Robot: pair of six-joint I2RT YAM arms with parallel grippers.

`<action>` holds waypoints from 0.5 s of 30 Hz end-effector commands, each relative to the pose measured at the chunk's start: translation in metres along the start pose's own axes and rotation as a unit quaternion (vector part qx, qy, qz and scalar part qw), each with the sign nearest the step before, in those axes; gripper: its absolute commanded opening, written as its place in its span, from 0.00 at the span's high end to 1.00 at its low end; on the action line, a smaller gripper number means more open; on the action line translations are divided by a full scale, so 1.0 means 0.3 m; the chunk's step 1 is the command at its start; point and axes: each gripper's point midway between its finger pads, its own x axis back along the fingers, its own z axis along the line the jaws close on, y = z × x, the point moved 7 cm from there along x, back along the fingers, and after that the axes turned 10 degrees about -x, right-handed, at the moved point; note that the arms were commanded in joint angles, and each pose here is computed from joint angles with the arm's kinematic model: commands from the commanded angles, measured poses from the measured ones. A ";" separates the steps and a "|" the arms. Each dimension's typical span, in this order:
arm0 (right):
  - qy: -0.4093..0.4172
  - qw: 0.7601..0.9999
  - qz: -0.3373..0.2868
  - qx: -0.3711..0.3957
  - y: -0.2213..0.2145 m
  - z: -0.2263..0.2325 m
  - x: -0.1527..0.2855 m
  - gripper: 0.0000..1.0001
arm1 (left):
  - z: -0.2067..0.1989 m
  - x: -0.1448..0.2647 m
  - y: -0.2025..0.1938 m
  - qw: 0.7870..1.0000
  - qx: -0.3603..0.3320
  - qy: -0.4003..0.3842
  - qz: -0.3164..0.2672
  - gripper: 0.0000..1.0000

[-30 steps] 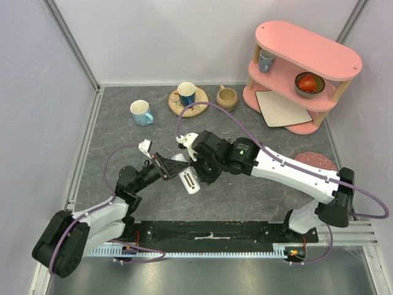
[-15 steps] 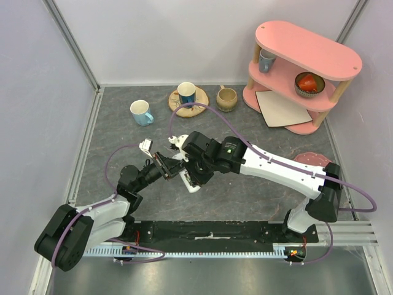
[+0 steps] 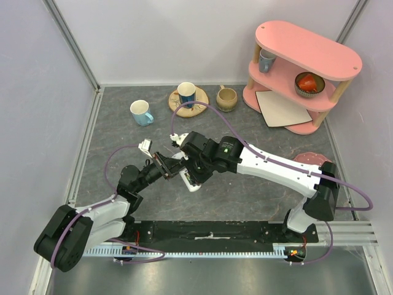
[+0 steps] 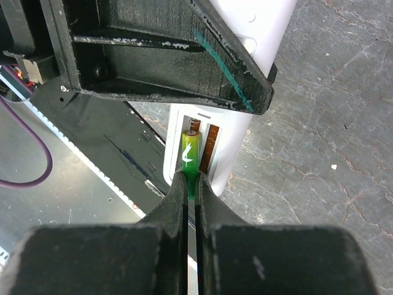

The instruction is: Load the batteries into the remote control

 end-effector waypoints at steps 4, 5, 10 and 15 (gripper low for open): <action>-0.007 0.999 -0.041 -0.004 0.063 0.022 0.003 1.00 | -0.081 -0.010 0.029 0.998 -0.022 -0.054 -0.020 0.98; -0.010 0.999 -0.043 -0.004 0.065 0.022 0.001 1.00 | -0.083 -0.009 0.027 0.998 -0.022 -0.055 -0.019 0.98; -0.016 0.998 -0.062 -0.008 0.098 0.029 -0.010 1.00 | -0.088 -0.010 0.020 0.998 -0.022 -0.059 -0.015 0.98; -0.004 0.999 -0.052 -0.014 0.099 0.044 -0.027 0.94 | -0.091 -0.009 0.021 0.998 -0.019 -0.060 -0.020 0.98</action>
